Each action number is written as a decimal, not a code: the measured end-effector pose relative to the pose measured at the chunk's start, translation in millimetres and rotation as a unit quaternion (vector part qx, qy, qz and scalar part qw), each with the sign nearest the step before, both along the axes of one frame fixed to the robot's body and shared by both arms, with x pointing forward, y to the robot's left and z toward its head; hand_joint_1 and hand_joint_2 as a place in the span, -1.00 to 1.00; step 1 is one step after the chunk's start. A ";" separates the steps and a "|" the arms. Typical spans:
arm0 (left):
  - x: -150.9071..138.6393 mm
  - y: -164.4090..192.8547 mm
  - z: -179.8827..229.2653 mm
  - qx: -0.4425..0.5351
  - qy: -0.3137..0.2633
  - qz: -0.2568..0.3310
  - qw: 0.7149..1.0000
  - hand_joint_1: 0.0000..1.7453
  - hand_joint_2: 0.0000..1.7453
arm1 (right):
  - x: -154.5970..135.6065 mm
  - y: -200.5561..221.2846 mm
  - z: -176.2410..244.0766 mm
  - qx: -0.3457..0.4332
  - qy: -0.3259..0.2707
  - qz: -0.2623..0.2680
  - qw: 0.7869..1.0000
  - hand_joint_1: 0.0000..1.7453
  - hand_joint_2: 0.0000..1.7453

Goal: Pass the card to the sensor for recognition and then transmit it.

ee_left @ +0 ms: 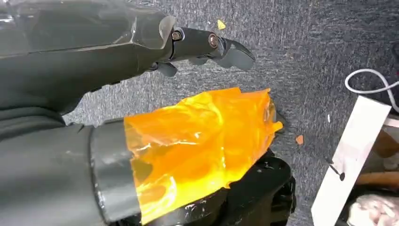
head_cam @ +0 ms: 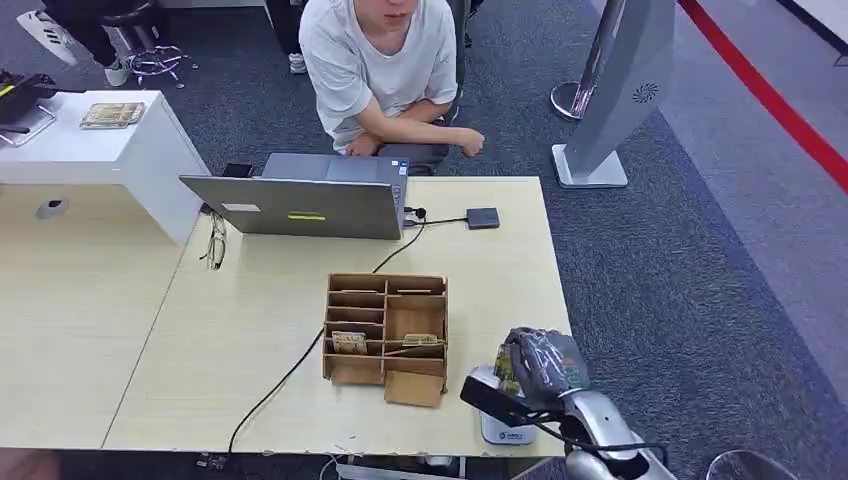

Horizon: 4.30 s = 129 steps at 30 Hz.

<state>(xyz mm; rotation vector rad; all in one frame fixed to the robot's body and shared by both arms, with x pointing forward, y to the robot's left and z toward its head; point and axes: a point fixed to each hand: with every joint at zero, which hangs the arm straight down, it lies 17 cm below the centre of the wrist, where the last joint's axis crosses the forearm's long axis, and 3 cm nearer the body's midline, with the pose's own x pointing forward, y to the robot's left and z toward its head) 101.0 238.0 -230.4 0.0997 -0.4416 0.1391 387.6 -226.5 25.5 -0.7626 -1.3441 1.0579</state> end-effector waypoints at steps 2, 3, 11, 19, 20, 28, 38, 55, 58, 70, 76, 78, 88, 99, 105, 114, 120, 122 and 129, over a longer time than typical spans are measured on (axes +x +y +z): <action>1.2 -0.7 1.0 0.001 -0.002 -0.002 1.000 -1.00 -1.00 | -0.4 2.5 1.1 -0.011 -0.006 0.003 1.000 1.00 1.00; 1.7 -1.4 1.4 0.000 -0.002 -0.003 1.000 -1.00 -1.00 | -0.8 3.8 1.5 -0.017 -0.009 0.004 1.000 1.00 1.00; 6.7 -8.9 5.4 -0.002 -0.007 -0.026 1.000 -1.00 -1.00 | -7.0 19.8 1.6 -0.069 -0.029 0.027 0.997 1.00 1.00; 5.5 -8.4 4.9 0.000 -0.004 -0.034 0.999 -1.00 -1.00 | -10.0 19.0 -8.3 -0.102 -0.027 0.035 0.994 1.00 1.00; 5.5 -9.0 4.9 -0.001 -0.004 -0.036 0.999 -1.00 -1.00 | -10.4 18.6 -10.1 -0.104 -0.024 0.035 0.994 1.00 1.00; 6.1 -10.0 5.9 -0.002 -0.004 -0.033 0.999 -1.00 -1.00 | -13.6 16.0 -20.7 -0.116 -0.015 0.035 0.992 1.00 1.00; 6.7 -11.2 9.1 -0.004 -0.002 -0.032 0.999 -1.00 -1.00 | -20.7 21.0 -31.8 -0.108 -0.005 0.028 0.994 1.00 1.00; 4.1 -7.6 9.2 -0.002 0.001 -0.025 1.000 -1.00 -1.00 | -22.0 28.1 -34.9 -0.100 -0.001 0.026 0.995 1.00 1.00; 4.0 -7.9 9.2 -0.002 0.002 -0.027 1.000 -1.00 -1.00 | -22.0 28.3 -34.9 -0.100 -0.001 0.026 0.995 1.00 1.00; 4.5 -6.2 10.0 -0.001 0.001 -0.025 1.000 -1.00 -1.00 | -22.1 30.9 -35.0 -0.097 0.000 0.026 0.995 1.00 1.00; 3.5 -5.5 9.8 -0.001 0.002 -0.024 1.000 -1.00 -1.00 | -21.9 31.4 -35.0 -0.096 0.000 0.026 0.995 1.00 1.00; 3.3 -5.7 9.8 -0.002 0.002 -0.025 1.000 -1.00 -1.00 | -21.9 31.4 -35.0 -0.096 0.000 0.026 0.995 1.00 1.00; 4.6 -4.9 10.6 -0.001 0.000 -0.025 1.000 -1.00 -1.00 | -21.9 31.4 -34.9 -0.097 0.000 0.026 0.995 1.00 1.00; 4.8 -4.9 10.7 -0.001 0.000 -0.025 1.000 -1.00 -1.00 | -21.9 31.6 -34.9 -0.096 0.000 0.026 0.995 1.00 1.00; 5.2 -4.8 11.0 -0.002 -0.001 -0.025 1.000 -1.00 -1.00 | -22.0 32.1 -35.1 -0.096 0.000 0.026 0.995 1.00 1.00; 5.3 -4.7 11.1 -0.002 -0.001 -0.025 1.000 -1.00 -1.00 | -21.8 32.3 -35.0 -0.096 0.001 0.026 0.995 1.00 1.00; 5.3 -4.7 11.1 -0.002 -0.001 -0.025 1.000 -1.00 -1.00 | -21.8 32.5 -35.0 -0.095 0.001 0.026 0.995 1.00 1.00; 5.3 -4.8 11.1 -0.002 -0.001 -0.025 1.000 -1.00 -1.00 | -21.7 32.9 -34.8 -0.095 0.001 0.026 0.995 1.00 1.00; 5.4 -5.0 11.2 -0.002 -0.001 -0.025 1.000 -1.00 -1.00 | -21.3 33.5 -34.4 -0.095 0.000 0.027 0.995 1.00 1.00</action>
